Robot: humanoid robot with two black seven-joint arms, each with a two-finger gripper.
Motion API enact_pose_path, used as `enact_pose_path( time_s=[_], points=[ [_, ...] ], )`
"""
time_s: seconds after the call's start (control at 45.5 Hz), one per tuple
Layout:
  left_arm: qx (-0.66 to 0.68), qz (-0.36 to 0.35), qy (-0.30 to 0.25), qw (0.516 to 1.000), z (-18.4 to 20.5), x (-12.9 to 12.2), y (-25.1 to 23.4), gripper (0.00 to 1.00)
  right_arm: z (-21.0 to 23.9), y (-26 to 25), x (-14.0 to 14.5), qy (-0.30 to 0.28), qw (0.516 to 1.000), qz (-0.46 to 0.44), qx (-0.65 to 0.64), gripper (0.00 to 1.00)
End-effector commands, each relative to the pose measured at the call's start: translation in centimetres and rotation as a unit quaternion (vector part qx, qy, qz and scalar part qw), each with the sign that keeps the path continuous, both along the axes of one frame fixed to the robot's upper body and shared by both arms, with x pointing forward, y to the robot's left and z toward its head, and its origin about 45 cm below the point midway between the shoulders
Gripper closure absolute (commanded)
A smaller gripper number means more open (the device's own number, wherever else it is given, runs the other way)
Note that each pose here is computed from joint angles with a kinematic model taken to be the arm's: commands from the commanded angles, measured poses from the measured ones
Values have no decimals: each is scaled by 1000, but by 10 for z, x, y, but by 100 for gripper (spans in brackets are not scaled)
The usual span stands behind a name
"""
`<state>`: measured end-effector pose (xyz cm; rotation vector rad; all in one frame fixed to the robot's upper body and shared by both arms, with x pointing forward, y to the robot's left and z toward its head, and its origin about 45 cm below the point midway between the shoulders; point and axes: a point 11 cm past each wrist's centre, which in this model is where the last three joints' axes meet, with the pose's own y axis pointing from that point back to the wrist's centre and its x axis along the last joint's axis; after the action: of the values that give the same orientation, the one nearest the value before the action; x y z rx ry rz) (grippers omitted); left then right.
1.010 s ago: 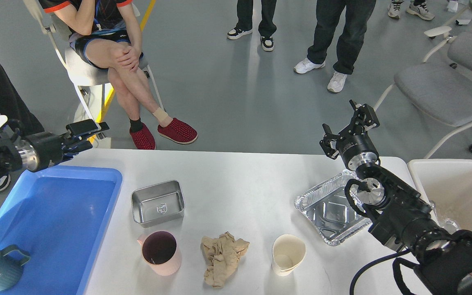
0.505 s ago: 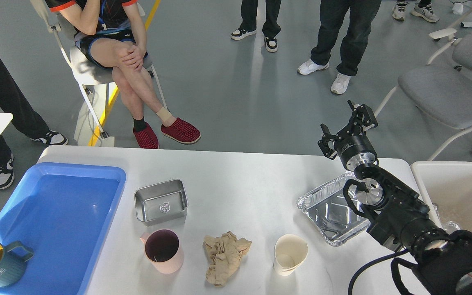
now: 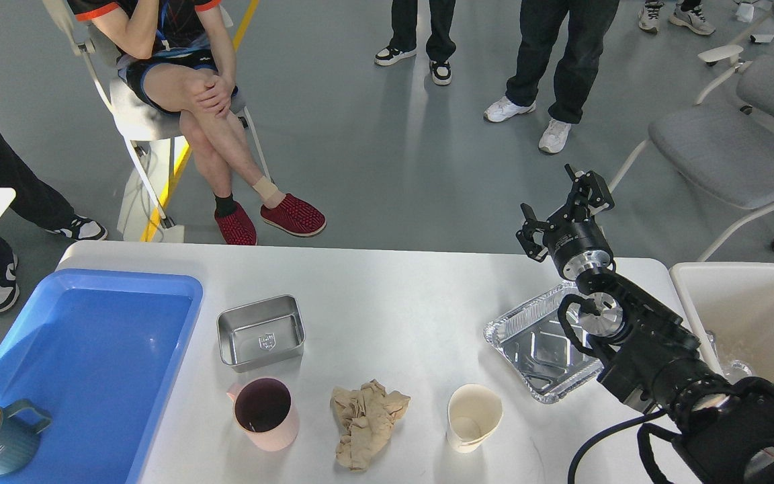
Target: Tidy desktop
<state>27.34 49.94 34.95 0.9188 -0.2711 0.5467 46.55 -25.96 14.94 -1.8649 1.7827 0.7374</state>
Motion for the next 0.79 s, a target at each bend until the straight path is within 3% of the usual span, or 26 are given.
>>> enact_pose_path(
  time_s=[0.0, 0.132, 0.263, 0.373, 0.615, 0.768],
  points=[
    [5, -23, 18, 1000, -18, 10, -15, 4, -1, 4, 0, 1, 1000, 2, 2, 0],
    [5, -60, 34, 998, -63, 22, -46, 4, 0, 9, 0, 1, 1000, 5, 4, 0],
    [10, -78, 77, 994, -107, 15, -64, 4, 0, 9, 0, 1, 1000, 5, 4, 0],
    [5, -105, 82, 991, -138, 17, -91, 4, 0, 8, 0, 0, 1000, 5, 4, 0],
    [-9, -145, 106, 984, -182, 15, -139, 4, 0, 8, 0, 0, 1000, 5, 4, 0],
    [-15, -139, 131, 982, -206, 0, -147, 4, 0, 8, 0, 0, 1000, 5, 4, 0]
  ],
)
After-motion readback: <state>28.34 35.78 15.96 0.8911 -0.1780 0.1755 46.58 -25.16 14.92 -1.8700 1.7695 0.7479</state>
